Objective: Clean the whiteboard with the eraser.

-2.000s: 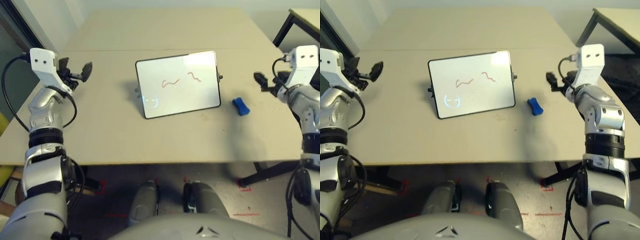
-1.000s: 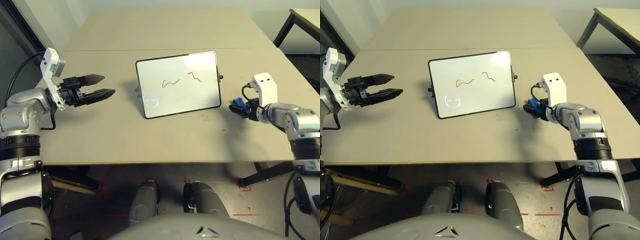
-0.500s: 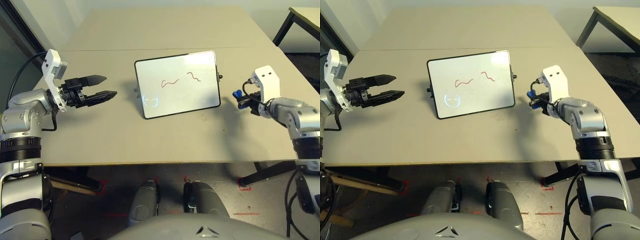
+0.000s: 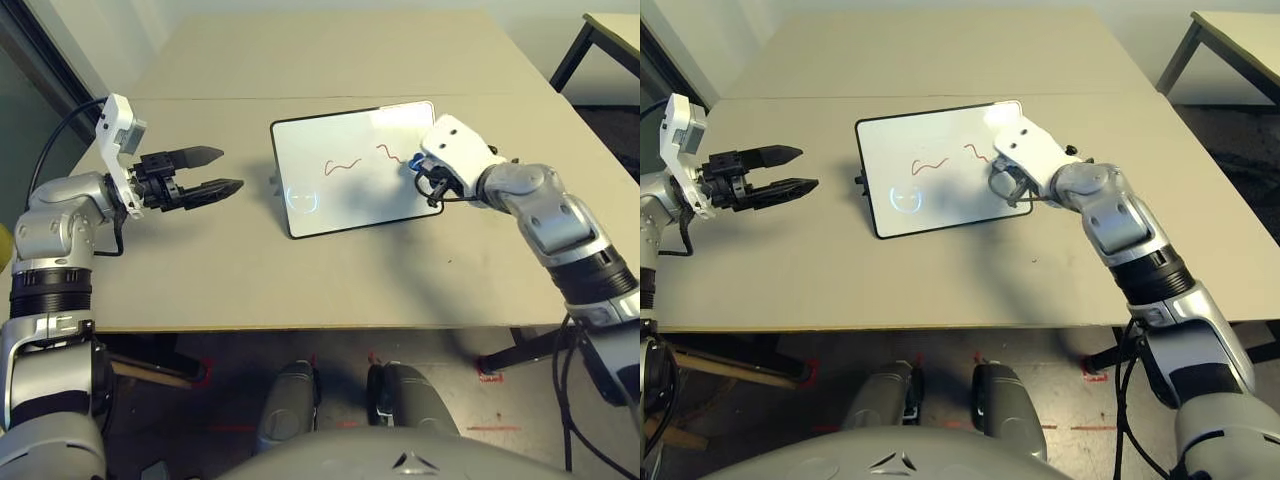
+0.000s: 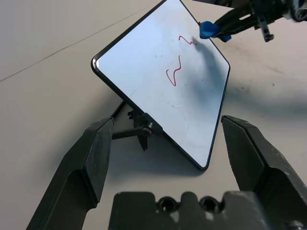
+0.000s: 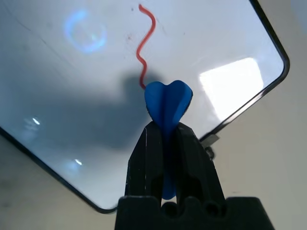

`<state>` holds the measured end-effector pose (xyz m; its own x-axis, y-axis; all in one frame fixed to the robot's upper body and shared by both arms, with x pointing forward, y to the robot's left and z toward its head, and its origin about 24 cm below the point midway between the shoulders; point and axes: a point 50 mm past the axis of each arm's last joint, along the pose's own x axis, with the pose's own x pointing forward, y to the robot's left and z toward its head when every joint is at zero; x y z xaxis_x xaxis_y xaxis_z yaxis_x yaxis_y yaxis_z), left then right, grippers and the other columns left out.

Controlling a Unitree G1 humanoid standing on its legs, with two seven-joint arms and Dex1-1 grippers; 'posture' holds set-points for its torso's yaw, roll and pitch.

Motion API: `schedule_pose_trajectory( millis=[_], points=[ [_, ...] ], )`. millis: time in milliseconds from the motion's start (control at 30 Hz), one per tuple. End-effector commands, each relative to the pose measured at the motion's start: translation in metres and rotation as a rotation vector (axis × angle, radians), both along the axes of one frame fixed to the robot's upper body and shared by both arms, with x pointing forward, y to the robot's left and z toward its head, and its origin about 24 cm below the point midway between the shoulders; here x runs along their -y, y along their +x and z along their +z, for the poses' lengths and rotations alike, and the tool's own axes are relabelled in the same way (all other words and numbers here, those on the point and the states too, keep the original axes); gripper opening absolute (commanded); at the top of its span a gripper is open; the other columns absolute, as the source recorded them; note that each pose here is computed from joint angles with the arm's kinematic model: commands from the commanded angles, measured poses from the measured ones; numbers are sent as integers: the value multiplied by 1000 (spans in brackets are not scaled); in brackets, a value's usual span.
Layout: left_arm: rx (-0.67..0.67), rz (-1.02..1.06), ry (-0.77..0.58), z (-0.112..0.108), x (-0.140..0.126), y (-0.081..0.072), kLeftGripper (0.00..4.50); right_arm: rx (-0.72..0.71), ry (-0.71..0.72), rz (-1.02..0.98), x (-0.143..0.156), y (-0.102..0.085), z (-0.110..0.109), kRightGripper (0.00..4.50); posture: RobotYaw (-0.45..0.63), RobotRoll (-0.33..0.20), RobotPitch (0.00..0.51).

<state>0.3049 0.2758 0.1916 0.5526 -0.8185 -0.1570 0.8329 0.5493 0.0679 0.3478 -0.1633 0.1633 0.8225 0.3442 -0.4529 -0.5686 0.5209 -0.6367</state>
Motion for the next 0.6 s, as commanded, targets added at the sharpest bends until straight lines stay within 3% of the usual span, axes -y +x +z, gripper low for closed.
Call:
schedule_pose_trajectory(
  millis=[33,600],
  points=[
    [11,-29,13,2,6,1,4500,-18,-77,17,3,2,-5,90,212,0,67],
    [15,-31,17,1,9,0,4500,-2,-86,91,-26,11,-7,88,226,0,73]
  ],
)
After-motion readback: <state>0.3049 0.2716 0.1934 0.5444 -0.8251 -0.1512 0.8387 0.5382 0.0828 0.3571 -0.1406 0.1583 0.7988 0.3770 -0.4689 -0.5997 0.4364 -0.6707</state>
